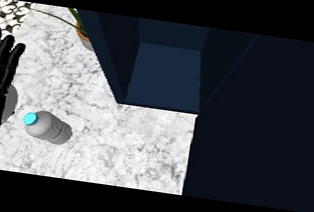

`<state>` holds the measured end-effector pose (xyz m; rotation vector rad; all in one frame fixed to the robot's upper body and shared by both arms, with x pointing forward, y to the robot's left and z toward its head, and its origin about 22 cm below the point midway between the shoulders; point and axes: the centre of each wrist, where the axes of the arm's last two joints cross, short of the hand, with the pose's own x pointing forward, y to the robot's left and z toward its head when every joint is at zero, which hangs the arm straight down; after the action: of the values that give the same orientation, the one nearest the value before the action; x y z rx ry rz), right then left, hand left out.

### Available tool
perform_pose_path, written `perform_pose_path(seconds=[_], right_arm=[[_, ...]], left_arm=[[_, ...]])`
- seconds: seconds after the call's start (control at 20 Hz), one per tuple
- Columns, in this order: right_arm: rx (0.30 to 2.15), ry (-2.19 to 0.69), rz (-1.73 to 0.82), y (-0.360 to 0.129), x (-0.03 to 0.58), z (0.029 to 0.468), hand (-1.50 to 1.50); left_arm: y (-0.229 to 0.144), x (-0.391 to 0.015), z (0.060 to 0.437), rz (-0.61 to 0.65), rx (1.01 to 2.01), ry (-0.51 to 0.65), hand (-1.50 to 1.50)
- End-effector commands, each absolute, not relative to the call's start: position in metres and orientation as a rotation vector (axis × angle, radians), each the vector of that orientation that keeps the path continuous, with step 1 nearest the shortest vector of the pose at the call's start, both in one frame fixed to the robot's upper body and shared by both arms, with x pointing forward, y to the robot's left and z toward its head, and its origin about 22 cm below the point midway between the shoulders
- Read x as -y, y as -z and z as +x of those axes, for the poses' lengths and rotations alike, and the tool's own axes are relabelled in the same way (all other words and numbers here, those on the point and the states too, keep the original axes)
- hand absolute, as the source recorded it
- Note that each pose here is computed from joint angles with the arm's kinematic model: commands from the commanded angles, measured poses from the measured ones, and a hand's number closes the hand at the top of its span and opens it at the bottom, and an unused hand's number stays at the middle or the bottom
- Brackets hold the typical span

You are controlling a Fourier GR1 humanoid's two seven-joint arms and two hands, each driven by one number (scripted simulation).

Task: Pick up the bottled water, place it into the cabinet and close the cabinet

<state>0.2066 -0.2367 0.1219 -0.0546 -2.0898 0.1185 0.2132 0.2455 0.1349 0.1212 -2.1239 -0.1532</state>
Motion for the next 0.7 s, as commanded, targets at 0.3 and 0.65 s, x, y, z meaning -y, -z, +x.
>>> perform_pose_path(seconds=[0.3, 0.65], right_arm=[[2.016, -0.201, 0.218, -0.123, 0.222, 0.174, -1.5], [2.006, -0.204, 0.265, -0.145, 0.202, 0.14, -1.5]], left_arm=[[-0.11, -0.273, 0.188, 0.357, 1.92, -0.439, -1.5], [-0.16, -0.249, 0.137, 0.336, 1.897, -0.542, -1.5]])
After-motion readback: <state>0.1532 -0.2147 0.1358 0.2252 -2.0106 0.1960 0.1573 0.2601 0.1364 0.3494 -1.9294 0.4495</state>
